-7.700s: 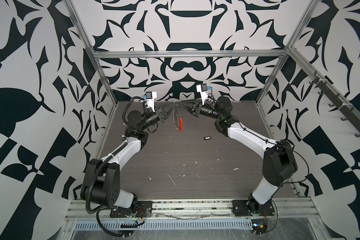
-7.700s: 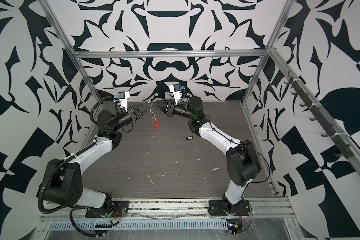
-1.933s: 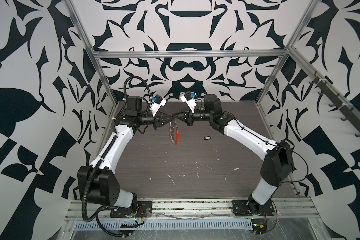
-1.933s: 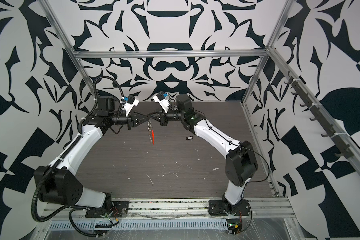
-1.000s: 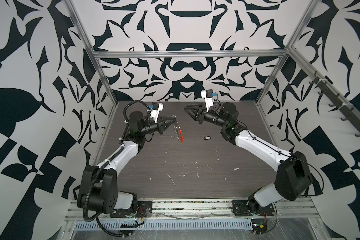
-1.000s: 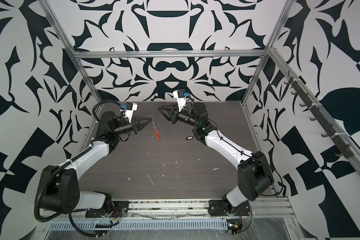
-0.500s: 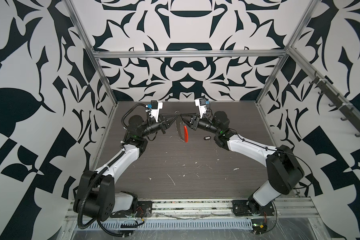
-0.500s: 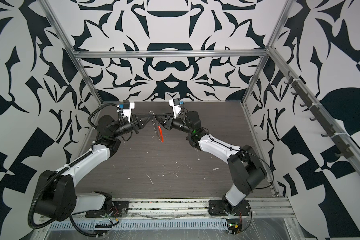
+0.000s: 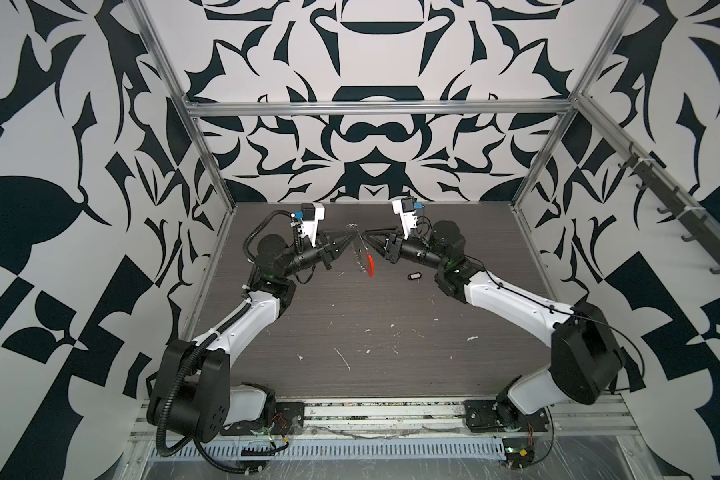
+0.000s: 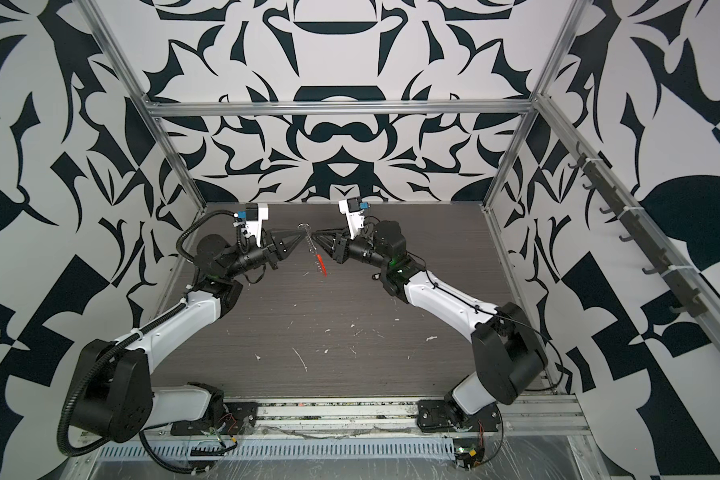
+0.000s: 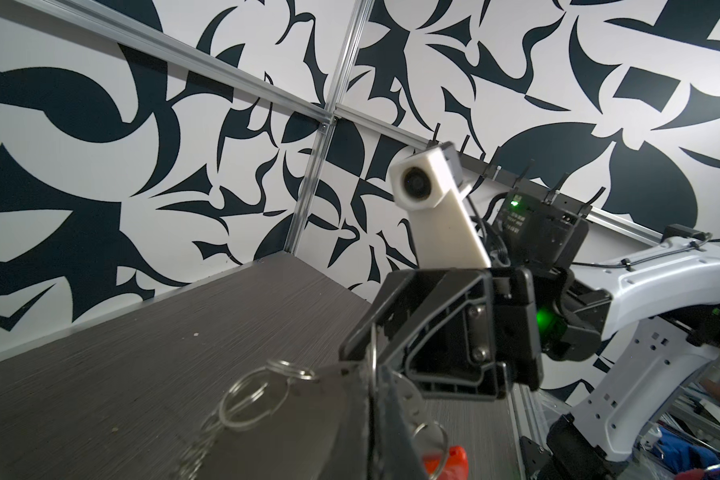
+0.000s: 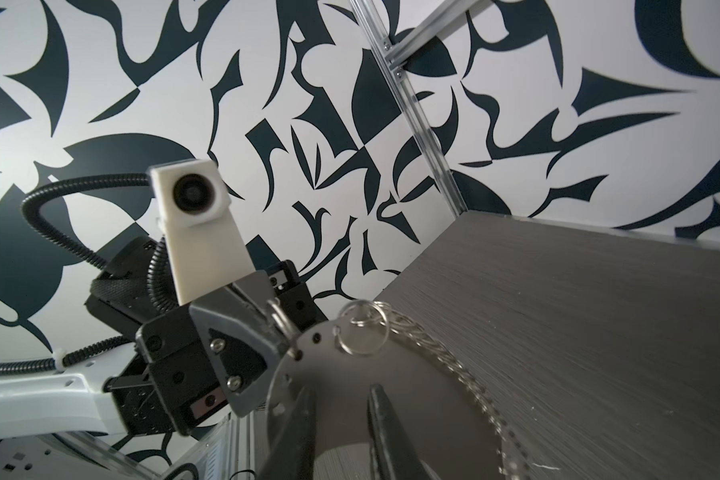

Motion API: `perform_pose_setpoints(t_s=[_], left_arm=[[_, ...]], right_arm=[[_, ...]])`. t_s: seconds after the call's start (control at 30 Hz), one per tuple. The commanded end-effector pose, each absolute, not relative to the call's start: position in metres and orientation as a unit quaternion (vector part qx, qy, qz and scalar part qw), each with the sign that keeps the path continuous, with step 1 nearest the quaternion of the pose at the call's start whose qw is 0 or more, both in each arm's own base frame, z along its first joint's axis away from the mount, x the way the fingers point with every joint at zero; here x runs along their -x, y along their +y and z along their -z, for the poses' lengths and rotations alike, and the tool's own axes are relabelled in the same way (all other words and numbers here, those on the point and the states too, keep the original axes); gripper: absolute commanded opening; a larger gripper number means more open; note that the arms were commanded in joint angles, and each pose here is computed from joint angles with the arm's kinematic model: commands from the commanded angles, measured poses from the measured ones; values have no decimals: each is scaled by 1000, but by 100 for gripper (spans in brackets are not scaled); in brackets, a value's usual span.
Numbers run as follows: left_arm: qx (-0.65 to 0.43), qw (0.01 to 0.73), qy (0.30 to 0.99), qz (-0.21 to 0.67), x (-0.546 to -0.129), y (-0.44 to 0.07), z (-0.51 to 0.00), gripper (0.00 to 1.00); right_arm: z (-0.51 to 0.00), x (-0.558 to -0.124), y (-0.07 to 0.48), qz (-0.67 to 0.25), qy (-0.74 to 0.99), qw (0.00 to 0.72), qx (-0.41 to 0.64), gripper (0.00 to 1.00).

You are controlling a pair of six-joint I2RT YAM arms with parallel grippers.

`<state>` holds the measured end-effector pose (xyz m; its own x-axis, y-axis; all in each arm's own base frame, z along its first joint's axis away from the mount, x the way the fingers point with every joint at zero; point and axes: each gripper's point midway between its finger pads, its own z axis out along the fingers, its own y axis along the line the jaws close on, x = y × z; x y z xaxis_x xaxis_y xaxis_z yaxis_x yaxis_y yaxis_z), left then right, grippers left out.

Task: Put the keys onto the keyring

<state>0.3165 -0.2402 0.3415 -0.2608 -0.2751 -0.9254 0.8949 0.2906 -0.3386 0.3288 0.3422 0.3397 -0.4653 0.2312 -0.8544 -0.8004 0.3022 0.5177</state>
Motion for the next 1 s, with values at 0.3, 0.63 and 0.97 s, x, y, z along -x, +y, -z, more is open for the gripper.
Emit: perform_pose_setpoints(t_s=[0.3,0.63,0.97], left_arm=[[-269,540,584,543,-316,-244,-350,0],[-192,484,709,475,-349,-234,-319,0],[-174,496,714,463,-339,-224,-318,0]], right_arm=[[-379,-330,339,-530,630,510,249,28],[-205,-394,195,-253,884,393,2,30],[-94,-413,165,-179,943,279,-25,31]])
